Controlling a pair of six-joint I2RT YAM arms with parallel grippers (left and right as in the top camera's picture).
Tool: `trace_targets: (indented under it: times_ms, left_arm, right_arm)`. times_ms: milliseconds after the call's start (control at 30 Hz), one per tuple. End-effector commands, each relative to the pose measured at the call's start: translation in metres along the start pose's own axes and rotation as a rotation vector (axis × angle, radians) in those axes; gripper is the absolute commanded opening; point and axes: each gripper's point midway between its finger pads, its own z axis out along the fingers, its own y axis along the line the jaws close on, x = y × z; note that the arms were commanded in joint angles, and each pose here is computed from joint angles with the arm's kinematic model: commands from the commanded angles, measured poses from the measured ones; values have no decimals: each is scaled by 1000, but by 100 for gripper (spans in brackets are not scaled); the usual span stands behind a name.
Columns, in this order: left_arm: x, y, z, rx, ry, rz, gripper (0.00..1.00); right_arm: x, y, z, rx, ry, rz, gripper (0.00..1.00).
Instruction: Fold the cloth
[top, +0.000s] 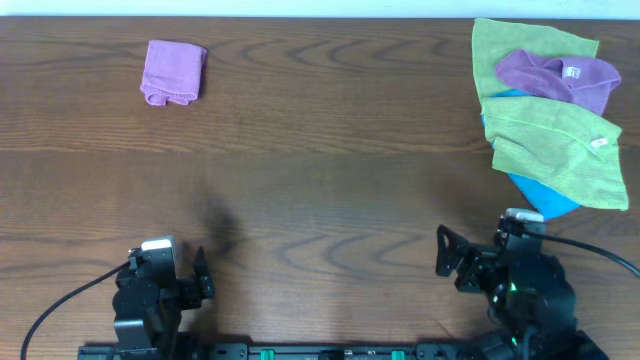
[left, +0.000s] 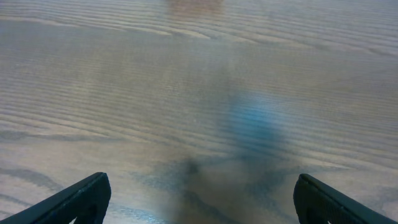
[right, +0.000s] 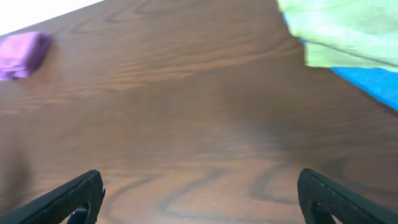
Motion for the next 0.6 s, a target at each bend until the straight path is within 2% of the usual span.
trace_targets:
  times_ms: [0, 200, 567]
  left_arm:
    - [2, 2, 1, -12, 0, 10, 95]
    - [2, 2, 1, -12, 0, 10, 95]
    - [2, 2, 1, -12, 0, 10, 95]
  right_arm:
    - [14, -15, 13, 29, -3, -90, 99]
    - [37, -46, 26, 94, -38, -129, 99]
    - [60, -59, 37, 102, -36, -204, 99]
